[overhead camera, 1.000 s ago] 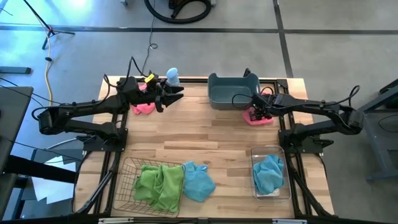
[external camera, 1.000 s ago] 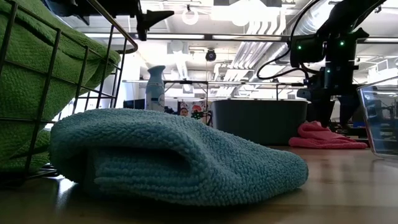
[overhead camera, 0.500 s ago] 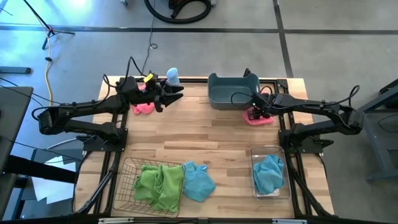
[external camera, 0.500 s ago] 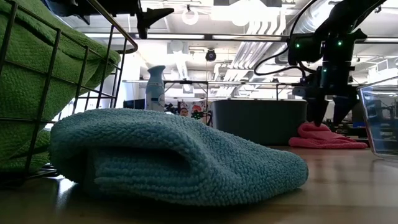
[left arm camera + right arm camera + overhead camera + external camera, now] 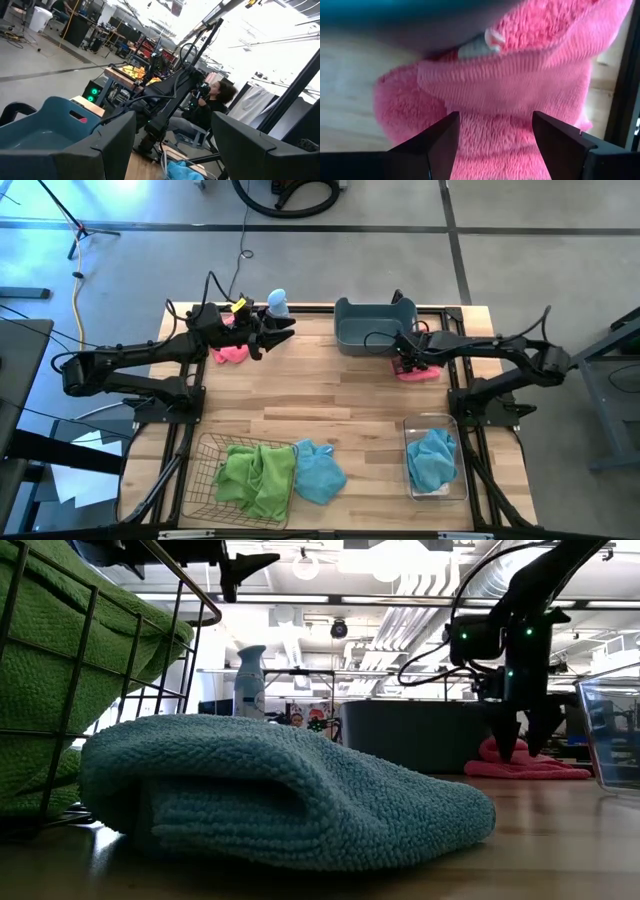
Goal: Sort microfiber towel by color & place in baskets
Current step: Put the pink towel into the dark blue bin
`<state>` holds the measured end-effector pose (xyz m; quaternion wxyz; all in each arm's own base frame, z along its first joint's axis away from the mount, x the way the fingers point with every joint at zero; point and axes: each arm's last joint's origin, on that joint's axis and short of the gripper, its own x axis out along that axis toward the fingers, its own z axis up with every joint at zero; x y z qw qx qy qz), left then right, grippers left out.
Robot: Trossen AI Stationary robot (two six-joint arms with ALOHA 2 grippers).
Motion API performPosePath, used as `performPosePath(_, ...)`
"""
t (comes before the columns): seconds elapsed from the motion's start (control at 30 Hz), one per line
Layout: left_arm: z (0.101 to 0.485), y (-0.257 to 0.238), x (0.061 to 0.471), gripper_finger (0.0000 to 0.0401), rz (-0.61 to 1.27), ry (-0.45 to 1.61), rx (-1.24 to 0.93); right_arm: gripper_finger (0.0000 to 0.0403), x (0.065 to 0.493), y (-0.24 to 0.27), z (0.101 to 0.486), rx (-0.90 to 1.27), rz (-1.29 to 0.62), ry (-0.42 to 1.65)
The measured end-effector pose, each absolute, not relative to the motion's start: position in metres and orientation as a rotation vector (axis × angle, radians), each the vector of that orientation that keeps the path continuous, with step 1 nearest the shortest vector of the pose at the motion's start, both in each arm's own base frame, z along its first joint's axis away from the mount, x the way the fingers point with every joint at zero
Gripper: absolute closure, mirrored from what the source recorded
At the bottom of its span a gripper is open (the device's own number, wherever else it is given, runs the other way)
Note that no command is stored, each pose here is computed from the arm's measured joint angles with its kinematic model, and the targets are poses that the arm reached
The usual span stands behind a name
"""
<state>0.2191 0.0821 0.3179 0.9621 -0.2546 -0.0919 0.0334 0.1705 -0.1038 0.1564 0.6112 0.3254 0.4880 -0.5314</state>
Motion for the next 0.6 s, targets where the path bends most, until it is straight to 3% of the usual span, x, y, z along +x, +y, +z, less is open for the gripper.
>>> performPosePath(0.4,0.318,0.082,0.219,0.0156,0.070,-0.188,-0.520,0.0160,0.176,-0.113,0.137,0.751,-1.148,1.236)
performPosePath(0.6,0.329,0.082,0.219,0.0156,0.060,-0.218,-0.518,0.0201,0.177,-0.113,0.137,0.760,-1.130,1.236)
